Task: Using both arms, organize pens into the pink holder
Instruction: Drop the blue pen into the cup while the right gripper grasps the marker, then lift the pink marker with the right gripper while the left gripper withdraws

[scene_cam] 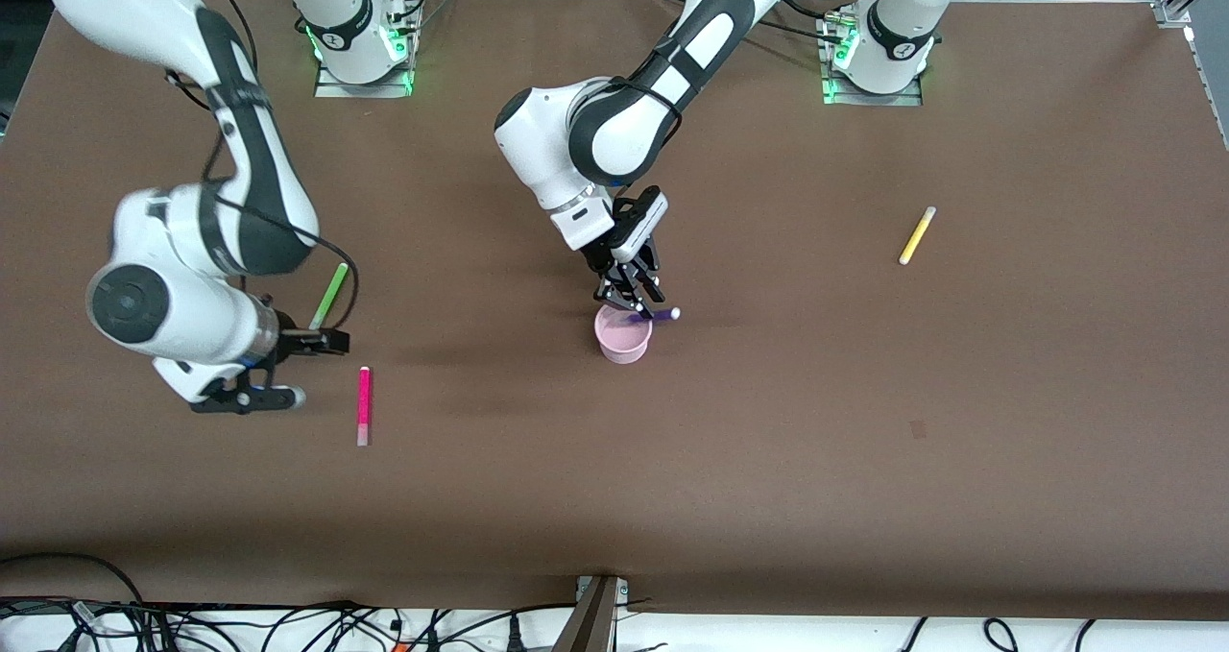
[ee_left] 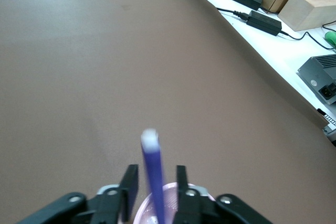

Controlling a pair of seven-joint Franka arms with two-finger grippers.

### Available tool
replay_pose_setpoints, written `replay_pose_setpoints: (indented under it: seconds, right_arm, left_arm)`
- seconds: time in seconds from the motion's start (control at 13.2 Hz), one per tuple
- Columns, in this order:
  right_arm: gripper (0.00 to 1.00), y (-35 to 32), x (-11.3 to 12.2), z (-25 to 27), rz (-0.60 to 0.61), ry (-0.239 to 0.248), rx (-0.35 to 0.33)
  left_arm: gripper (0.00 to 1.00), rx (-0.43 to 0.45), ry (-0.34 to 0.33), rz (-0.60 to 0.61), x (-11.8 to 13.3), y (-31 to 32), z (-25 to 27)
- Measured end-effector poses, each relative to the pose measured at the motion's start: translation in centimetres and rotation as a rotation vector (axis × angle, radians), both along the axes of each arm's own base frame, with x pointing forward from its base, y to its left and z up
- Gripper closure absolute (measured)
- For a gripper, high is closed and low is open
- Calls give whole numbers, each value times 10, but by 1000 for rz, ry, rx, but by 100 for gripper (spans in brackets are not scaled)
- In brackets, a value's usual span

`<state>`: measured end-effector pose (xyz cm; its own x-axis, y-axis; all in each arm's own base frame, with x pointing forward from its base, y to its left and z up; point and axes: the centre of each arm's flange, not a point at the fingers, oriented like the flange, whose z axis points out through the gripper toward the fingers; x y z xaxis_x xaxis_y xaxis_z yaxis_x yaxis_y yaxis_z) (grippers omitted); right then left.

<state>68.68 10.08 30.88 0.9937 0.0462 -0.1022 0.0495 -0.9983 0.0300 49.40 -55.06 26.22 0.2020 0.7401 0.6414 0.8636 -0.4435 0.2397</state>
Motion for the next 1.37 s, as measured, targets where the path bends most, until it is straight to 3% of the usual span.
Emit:
replay_pose_setpoints:
  seconds: [0.23,0.38,0.53,0.68,0.76,0.83,1.21,1.37]
  right_arm:
    - [4,11,4,-67,-4,-14,26]
    - [9,13,1,-90,-3,-20,28]
    - [11,14,2,-97,-21,-29,48]
    - [13,14,3,-105,-30,-36,57]
    - [22,13,2,-109,-31,-33,57]
    - [25,10,2,-112,-34,-32,55]
    - [35,-4,3,-119,-41,-25,51]
    - [52,-4,2,-121,-41,-25,51]
  left_arm:
    - [24,3,-2,-1,2,1,2]
    - [17,25,13,-20,5,1,14]
    - [2,21,75,-41,12,7,48]
    - [0,-38,196,-84,31,33,109]
    - [0,-74,256,-109,45,54,140]
    - [0,-105,321,-134,57,80,168]
    - [0,-201,599,-351,102,207,241]
    - [0,-231,696,-476,112,269,261]
